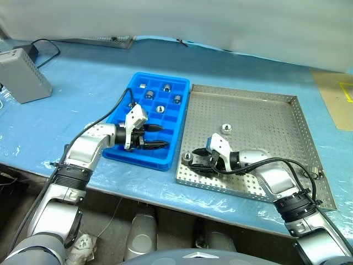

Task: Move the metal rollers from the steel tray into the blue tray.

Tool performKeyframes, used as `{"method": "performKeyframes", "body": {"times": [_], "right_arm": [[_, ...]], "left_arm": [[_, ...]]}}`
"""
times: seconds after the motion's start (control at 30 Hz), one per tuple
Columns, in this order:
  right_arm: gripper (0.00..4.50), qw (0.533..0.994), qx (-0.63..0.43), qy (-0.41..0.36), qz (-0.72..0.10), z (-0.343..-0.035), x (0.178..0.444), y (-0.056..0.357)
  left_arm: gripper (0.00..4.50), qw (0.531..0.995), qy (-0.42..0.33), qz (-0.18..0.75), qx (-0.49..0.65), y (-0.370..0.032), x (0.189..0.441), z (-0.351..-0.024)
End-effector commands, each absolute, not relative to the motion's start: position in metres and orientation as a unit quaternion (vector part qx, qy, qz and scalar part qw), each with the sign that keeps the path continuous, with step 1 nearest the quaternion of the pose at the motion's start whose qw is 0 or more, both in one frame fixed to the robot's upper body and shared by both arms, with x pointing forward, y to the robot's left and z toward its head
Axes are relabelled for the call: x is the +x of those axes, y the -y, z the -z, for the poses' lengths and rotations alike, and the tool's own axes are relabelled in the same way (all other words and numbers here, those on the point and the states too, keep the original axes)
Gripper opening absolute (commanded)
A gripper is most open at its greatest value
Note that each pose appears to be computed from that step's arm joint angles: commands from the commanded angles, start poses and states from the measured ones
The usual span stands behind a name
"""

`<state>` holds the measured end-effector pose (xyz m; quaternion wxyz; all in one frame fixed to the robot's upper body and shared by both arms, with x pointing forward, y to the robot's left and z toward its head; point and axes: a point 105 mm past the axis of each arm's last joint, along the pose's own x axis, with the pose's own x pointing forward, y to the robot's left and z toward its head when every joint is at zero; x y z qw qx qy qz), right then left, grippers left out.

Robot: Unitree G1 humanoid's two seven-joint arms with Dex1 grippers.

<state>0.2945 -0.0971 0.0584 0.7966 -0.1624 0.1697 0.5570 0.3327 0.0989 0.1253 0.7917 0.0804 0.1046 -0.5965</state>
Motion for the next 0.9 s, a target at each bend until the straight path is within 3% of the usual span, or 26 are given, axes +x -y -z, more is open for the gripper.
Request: {"method": "performKeyframes", "body": {"times": [0.03,0.27,0.37,0.47,0.87,0.9], "right_arm": [[2.12,0.799,-0.17,-0.163,-0.553,-0.061,0.3,0.094],[2.12,0.798,-0.17,-0.164,-0.554,-0.061,0.301,0.095],[1.49,0.799,-0.169,-0.162,-0.554,-0.063,0.3,0.099],[0.52,0.805,-0.168,-0.159,-0.547,-0.066,0.3,0.104],[0.52,0.827,-0.185,-0.156,-0.508,-0.069,0.298,0.119],[0.69,0.826,-0.187,-0.151,-0.51,-0.072,0.299,0.117]], "left_arm": [[3.67,0.792,-0.089,0.598,0.088,-0.098,0.333,-0.133],[3.67,0.794,-0.09,0.595,0.087,-0.099,0.334,-0.133],[3.67,0.794,-0.087,0.595,0.086,-0.099,0.334,-0.134],[3.67,0.795,-0.082,0.595,0.085,-0.099,0.334,-0.139],[3.67,0.792,-0.082,0.599,0.087,-0.096,0.337,-0.142],[3.67,0.791,-0.083,0.6,0.087,-0.095,0.338,-0.142]]}}
